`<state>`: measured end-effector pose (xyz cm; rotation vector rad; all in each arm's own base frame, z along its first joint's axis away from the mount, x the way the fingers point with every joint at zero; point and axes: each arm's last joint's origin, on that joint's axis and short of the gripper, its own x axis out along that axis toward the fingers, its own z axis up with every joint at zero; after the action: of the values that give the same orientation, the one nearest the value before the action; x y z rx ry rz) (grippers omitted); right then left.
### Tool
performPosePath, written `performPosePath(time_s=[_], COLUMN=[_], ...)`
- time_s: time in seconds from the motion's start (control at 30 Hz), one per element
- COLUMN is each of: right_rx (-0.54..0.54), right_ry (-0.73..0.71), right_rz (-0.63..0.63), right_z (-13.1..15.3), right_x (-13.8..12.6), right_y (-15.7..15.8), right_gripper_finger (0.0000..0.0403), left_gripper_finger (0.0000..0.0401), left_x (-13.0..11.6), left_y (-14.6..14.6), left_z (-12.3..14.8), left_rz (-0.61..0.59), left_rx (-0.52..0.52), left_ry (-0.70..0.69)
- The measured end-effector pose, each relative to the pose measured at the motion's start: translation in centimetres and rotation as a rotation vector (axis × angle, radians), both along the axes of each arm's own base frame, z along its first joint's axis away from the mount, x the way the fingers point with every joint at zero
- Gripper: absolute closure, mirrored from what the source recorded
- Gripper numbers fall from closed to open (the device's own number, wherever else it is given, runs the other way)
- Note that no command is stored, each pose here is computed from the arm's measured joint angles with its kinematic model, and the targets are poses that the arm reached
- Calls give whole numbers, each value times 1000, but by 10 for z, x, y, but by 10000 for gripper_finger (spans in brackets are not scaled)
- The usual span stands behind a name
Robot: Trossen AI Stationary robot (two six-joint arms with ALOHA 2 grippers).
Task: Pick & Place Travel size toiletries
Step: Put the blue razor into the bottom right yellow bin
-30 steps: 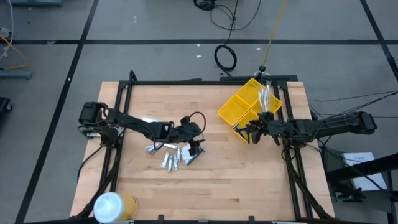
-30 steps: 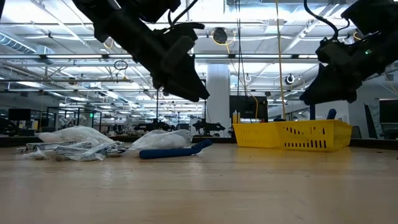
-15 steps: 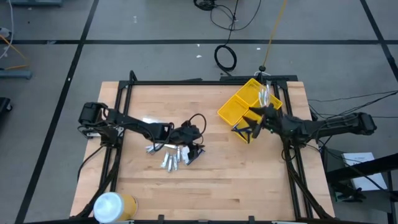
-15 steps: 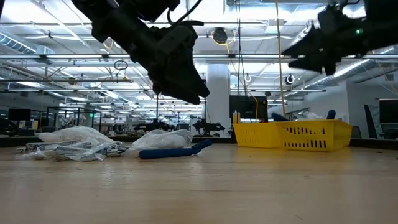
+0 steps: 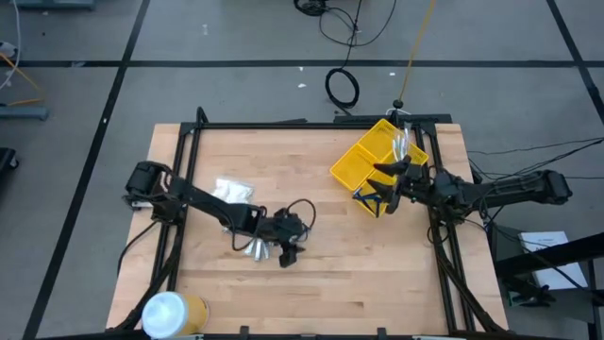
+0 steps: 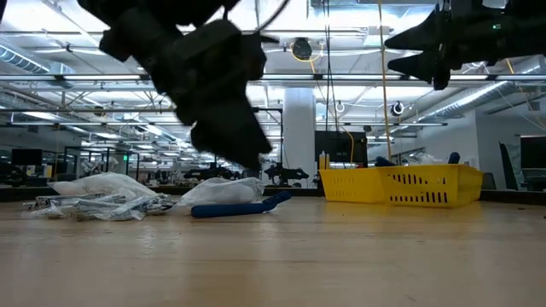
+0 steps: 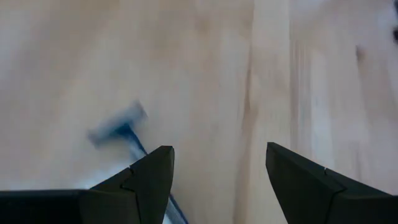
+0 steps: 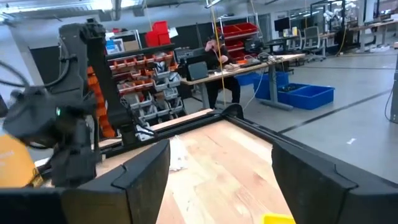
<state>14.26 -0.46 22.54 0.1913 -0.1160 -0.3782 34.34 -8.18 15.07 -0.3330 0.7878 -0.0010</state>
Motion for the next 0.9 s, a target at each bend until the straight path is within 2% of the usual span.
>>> performPosePath(time_s=[0.07, 0.17, 0.3, 0.43, 0.57, 0.7, 0.8, 0.9], right_rx=[5, 27, 43, 42, 46, 45, 43, 42], right_ry=[8, 13, 16, 15, 15, 17, 20, 28], right_rz=[0, 2, 30, 56, 57, 57, 56, 56], right_z=[-1, -3, -4, -4, -4, -4, -5, -5], right_x=[1, 3, 5, 5, 5, 5, 5, 5], right_y=[0, 0, 1, 2, 2, 2, 2, 2], right_gripper_finger=[137, 137, 137, 137, 137, 137, 137, 137], left_gripper_finger=[151, 151, 151, 151, 151, 151, 151, 151], left_x=[1, -1, -5, -8, -15, -27, -31, -28], left_y=[-6, -10, -6, 2, 8, 16, 22, 30], left_z=[-14, -29, -34, -24, -7, 7, 8, -2], left_rz=[-10, 16, 43, 58, 88, 196, 266, 294], left_rx=[-53, -68, -64, -43, 41, 179, 279, 288], left_ry=[50, 123, 195, 195, 184, 208, 221, 258])
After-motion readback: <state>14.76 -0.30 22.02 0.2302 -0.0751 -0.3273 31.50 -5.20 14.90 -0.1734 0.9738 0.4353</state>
